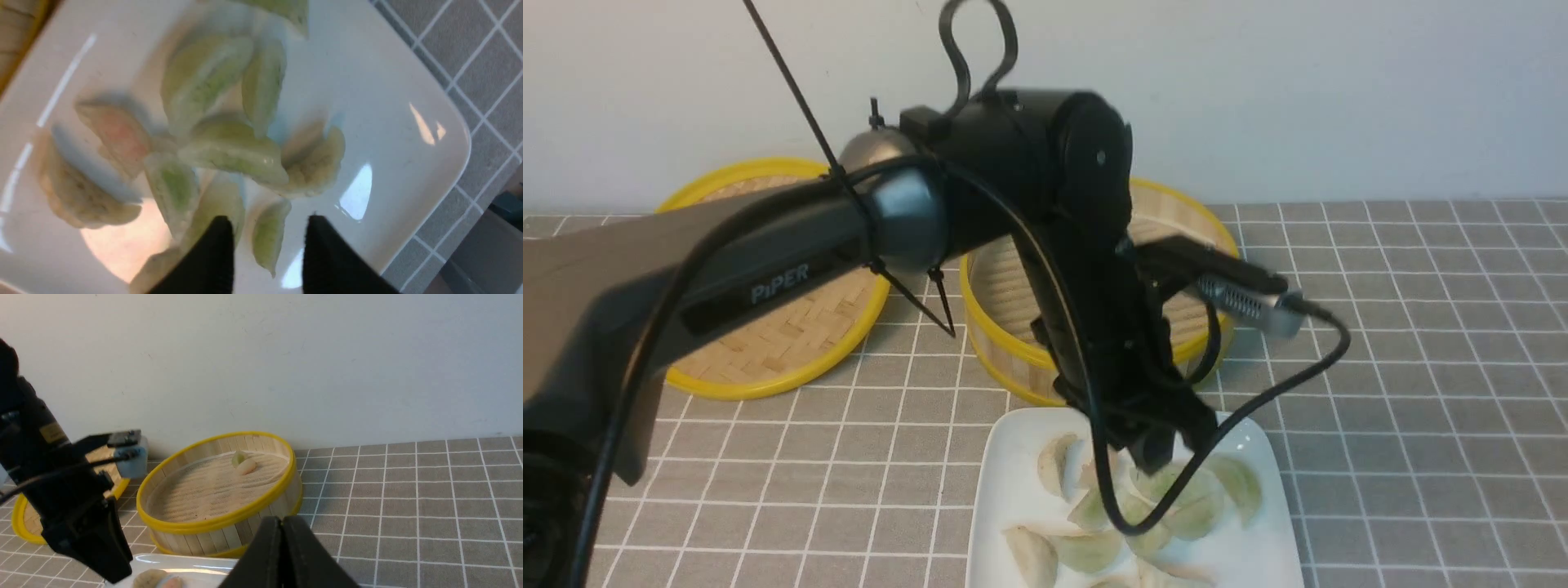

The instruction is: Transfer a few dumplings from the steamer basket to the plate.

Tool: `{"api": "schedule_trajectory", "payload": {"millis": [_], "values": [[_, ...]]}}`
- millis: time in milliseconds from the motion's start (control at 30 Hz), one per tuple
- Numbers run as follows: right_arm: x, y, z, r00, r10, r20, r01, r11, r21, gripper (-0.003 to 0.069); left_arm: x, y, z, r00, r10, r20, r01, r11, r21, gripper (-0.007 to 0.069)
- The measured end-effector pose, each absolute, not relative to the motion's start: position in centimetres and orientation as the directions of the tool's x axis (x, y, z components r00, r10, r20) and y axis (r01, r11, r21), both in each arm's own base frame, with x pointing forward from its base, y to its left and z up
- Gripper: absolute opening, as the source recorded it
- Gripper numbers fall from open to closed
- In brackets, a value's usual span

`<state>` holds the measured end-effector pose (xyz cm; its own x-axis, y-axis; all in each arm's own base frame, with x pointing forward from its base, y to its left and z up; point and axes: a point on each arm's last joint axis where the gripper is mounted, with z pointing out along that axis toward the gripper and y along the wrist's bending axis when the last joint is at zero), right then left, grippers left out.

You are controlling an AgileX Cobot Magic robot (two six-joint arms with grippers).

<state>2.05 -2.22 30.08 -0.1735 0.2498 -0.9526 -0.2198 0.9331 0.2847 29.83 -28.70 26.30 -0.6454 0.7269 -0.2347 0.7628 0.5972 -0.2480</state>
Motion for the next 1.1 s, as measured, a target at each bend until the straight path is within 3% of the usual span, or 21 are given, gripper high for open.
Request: {"api": "schedule_trajectory", "payload": {"millis": [67, 133, 367, 600, 867, 1100], "values": [[2.1, -2.3, 30.0, -0.185, 0.247, -0.951, -0.210, 0.936, 0.284, -0.0015, 29.6, -28.4, 28.3, -0.634, 0.719, -0.286, 0.774, 0.590, -0.231, 0.0044], [2.0, -2.4, 29.8, -0.198, 0.244, -0.949, -0.197, 0.939, 0.282, -0.0015, 29.1, -27.9, 30.2, -0.626, 0.707, -0.329, 0.779, 0.587, -0.221, 0.0012], [1.9, -2.6, 29.1, -0.266, 0.238, -0.934, -0.150, 0.947, 0.284, -0.0015, 25.5, -22.7, 38.3, -0.592, 0.626, -0.507, 0.782, 0.599, -0.172, -0.0005], [1.9, -2.4, 29.2, -0.268, 0.253, -0.930, -0.171, 0.937, 0.304, -0.0015, 20.4, -17.1, 41.5, -0.529, 0.518, -0.672, 0.756, 0.647, -0.097, -0.0005], [1.9, -2.2, 29.7, -0.229, 0.263, -0.937, -0.205, 0.928, 0.310, -0.0015, 15.3, -12.1, 39.7, -0.392, 0.384, -0.836, 0.689, 0.725, 0.010, -0.0005], [2.0, -2.3, 29.7, -0.221, 0.257, -0.941, -0.202, 0.932, 0.302, -0.0015, 12.1, -9.5, 36.3, -0.321, 0.311, -0.895, 0.661, 0.750, 0.023, -0.0005]]}}
